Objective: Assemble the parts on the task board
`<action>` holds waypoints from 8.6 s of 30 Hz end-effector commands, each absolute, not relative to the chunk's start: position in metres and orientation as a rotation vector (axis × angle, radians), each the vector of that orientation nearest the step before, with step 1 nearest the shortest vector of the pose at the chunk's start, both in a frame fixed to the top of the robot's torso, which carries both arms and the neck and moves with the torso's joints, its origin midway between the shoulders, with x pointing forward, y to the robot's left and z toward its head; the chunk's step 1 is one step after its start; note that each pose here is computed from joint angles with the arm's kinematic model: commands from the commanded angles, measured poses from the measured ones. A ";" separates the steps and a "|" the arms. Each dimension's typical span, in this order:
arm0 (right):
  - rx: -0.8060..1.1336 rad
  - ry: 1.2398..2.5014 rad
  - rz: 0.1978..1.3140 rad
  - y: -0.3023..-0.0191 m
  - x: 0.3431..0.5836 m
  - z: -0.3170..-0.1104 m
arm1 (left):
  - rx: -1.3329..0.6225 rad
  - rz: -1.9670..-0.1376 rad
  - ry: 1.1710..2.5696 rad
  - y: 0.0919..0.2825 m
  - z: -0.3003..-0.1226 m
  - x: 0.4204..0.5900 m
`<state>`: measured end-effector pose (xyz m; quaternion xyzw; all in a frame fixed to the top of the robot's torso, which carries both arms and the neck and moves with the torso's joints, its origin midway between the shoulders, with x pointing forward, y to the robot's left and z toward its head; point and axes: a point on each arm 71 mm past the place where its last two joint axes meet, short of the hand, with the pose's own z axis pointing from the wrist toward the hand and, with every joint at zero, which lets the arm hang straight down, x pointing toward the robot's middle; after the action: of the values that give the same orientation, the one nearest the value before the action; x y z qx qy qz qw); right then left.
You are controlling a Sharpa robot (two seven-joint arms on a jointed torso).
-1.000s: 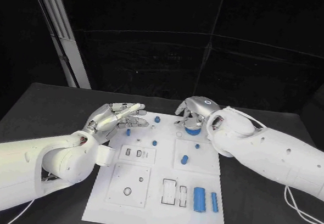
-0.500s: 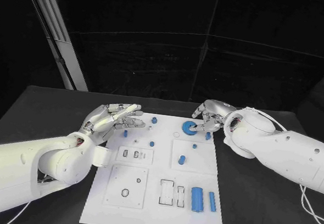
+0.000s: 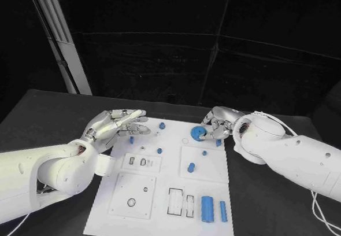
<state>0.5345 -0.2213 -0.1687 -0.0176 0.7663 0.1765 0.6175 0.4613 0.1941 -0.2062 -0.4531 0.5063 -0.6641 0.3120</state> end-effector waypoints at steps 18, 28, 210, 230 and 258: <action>-0.105 1.717 0.422 -0.213 0.532 -0.163 | -1.190 -1.762 1.335 0.195 -0.206 0.462; -0.140 1.754 0.392 -0.212 0.532 -0.166 | -1.193 -1.752 1.337 0.195 -0.206 0.462; 0.328 1.481 0.965 -0.297 0.503 -0.166 | -1.190 -1.726 1.313 0.206 -0.205 0.464; 0.294 1.624 0.841 -0.320 0.496 -0.208 | -1.191 -1.721 1.313 0.206 -0.207 0.465; 0.192 1.655 0.760 -0.308 0.495 -0.222 | -1.193 -1.722 1.319 0.205 -0.208 0.464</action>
<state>0.4948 -0.3075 -0.2228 0.0960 0.7177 0.3426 0.5986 0.4648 0.2062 -0.2095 -0.4601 0.5072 -0.6504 0.3287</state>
